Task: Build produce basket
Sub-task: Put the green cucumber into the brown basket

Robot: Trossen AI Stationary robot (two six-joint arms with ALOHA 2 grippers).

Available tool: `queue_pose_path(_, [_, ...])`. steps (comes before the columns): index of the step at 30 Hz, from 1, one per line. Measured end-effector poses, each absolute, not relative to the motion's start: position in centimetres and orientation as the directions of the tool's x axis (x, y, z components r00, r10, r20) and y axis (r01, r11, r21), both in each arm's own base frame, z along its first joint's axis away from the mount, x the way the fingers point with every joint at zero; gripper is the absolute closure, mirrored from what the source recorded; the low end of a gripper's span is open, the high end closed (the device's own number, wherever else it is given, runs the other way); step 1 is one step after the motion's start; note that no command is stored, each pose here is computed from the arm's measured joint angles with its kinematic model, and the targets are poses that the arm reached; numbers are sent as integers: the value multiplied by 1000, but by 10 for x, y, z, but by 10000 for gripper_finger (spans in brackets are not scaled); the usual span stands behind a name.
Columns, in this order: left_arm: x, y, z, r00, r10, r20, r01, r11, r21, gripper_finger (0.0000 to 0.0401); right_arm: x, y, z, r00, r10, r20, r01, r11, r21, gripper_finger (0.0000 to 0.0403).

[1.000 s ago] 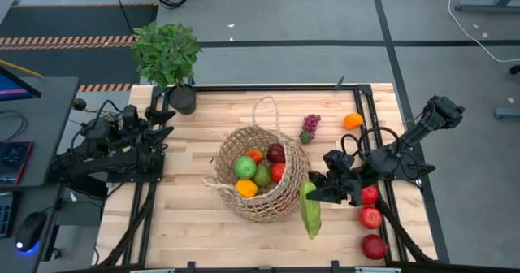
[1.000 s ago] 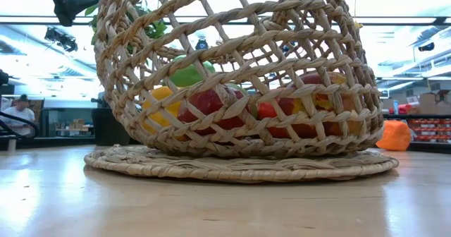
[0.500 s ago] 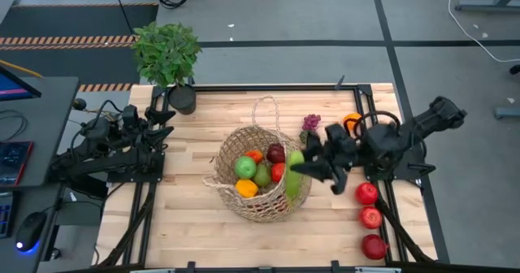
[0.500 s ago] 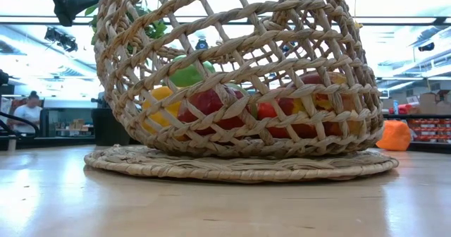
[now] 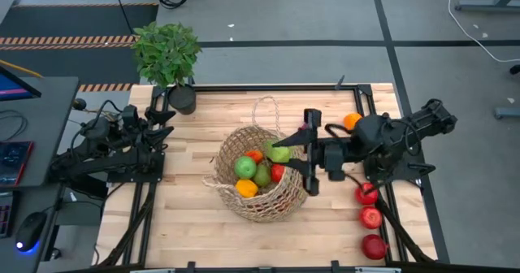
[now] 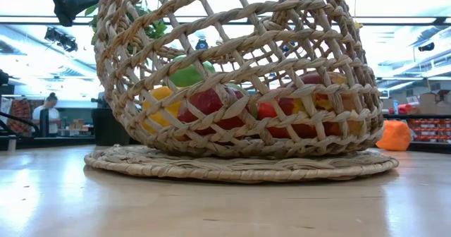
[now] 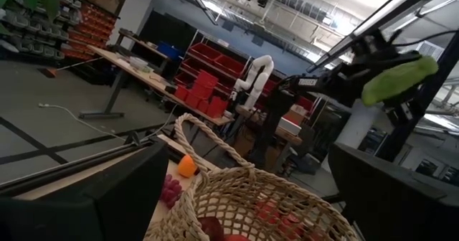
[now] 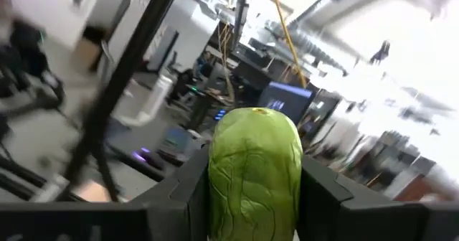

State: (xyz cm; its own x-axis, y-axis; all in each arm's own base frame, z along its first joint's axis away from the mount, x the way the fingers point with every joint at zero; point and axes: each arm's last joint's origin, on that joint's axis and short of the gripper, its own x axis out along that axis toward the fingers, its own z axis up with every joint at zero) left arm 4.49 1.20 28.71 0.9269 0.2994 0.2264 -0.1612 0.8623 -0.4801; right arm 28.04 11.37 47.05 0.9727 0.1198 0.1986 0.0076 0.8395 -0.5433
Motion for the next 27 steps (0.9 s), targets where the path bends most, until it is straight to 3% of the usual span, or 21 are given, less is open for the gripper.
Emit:
queue_pose_path(6, [45, 12, 287, 927, 299, 227, -161, 862, -480, 11, 292, 136, 474, 969, 138, 203, 76, 618, -783, 247])
queue_pose_path(11, [45, 12, 287, 927, 299, 227, -161, 862, -480, 11, 301, 153, 465, 986, -2, 169, 158, 363, -918, 247])
queue_pose_path(16, [45, 12, 287, 927, 299, 227, -161, 862, -480, 11, 312, 161, 450, 980, -154, 124, 142, 114, -983, 247])
queue_pose_path(19, [45, 12, 287, 927, 299, 227, -161, 862, -480, 11, 318, 163, 447, 973, -190, 132, 147, 67, -987, 247])
queue_pose_path(27, [45, 12, 287, 927, 299, 227, -161, 862, -480, 11, 317, 160, 453, 962, -202, 181, 203, 93, -975, 247])
